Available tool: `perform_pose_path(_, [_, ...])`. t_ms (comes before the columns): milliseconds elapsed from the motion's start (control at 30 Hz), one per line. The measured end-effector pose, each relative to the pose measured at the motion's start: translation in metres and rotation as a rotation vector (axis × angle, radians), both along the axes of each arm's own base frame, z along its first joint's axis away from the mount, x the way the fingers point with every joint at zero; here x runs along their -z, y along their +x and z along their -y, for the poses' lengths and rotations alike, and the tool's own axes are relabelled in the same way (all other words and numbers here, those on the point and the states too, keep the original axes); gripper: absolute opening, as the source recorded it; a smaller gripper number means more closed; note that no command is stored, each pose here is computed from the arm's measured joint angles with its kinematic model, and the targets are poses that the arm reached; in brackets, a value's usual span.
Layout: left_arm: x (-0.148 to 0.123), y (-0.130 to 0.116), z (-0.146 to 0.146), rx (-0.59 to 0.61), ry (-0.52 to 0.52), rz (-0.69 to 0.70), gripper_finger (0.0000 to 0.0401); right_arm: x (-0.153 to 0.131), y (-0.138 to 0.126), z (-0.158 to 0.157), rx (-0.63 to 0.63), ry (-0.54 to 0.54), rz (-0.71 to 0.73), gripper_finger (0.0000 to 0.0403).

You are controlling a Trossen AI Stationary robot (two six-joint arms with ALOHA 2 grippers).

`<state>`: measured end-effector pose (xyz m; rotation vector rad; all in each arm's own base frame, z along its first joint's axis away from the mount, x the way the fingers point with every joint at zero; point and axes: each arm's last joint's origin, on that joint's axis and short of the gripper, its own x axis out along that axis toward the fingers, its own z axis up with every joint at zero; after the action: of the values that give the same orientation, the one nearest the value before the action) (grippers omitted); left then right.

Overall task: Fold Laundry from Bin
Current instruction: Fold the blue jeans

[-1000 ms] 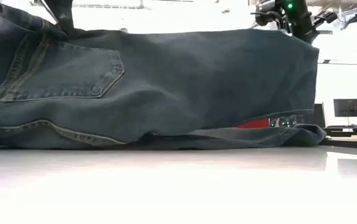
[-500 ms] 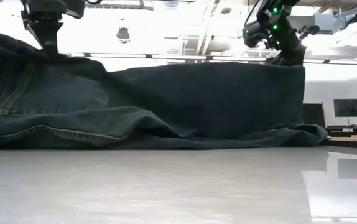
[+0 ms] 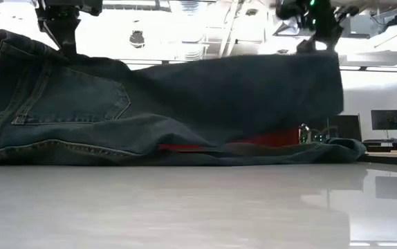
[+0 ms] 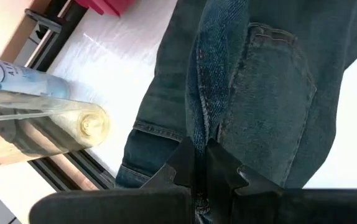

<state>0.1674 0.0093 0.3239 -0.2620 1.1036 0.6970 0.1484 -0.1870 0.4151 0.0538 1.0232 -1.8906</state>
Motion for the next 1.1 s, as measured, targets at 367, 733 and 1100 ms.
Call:
perform_pose_path(367, [0.0, 0.0, 0.0, 0.037, -0.001, -0.017, 0.0011, -0.02, -0.021, -0.037, -0.112, 0.012, 0.078, 0.0018])
perform_pose_path(733, [0.001, -0.001, 0.001, 0.084, -0.005, -0.041, 0.001, 0.018, -0.05, -0.032, -0.032, 0.204, 0.068, 0.0017])
perform_pose_path(1100, [0.001, -0.001, 0.003, 0.13, -0.064, -0.054, 0.0009, 0.055, -0.078, -0.038, 0.114, 0.315, 0.168, 0.0017])
